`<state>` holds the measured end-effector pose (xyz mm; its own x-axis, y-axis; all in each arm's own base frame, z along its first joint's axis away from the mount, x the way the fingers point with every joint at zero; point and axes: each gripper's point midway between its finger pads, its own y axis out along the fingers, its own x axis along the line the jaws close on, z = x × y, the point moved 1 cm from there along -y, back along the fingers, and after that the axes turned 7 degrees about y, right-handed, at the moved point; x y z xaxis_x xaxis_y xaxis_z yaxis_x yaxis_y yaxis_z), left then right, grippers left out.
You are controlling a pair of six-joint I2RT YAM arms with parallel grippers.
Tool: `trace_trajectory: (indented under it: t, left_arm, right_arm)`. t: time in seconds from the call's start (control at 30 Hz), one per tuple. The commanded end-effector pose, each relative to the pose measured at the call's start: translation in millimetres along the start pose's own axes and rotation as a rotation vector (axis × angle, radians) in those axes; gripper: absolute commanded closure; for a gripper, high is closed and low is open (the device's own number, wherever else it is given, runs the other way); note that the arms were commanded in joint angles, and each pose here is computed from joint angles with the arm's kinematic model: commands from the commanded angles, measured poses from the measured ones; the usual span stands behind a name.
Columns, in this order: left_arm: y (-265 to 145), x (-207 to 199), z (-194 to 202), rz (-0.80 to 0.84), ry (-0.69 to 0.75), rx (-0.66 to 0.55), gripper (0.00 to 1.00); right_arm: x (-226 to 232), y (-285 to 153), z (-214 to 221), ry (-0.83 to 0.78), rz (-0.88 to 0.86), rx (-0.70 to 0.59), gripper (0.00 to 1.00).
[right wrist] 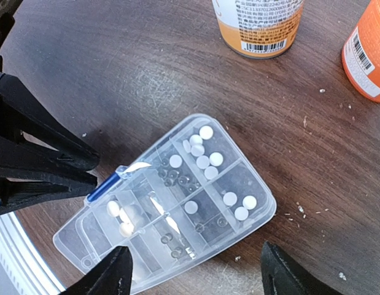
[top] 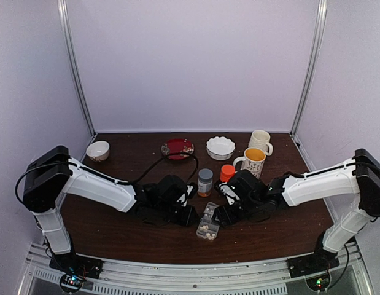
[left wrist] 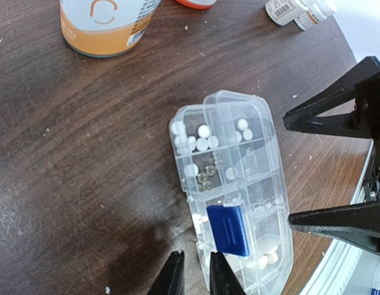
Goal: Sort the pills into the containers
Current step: Close the lid of the pill container.
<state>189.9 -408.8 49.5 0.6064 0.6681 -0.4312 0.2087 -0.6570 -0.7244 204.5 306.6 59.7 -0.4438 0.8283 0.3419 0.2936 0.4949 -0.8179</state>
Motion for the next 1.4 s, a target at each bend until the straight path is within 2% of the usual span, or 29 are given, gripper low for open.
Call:
trace_trajectory:
  t: [0.0, 0.53, 1.37]
  left_arm:
    - [-1, -7, 3, 0.027, 0.006, -0.003, 0.83]
    - [-1, -27, 0, 0.11, 0.043, -0.011, 0.79]
    - [-7, -6, -18, -0.033, 0.036, -0.106, 0.79]
  right_arm:
    - [2, -3, -3, 0.007, -0.005, -0.033, 0.26]
    - [1, 4, -1, 0.009, -0.002, -0.02, 0.22]
    - [0, 5, -4, -0.006, 0.018, -0.012, 0.23]
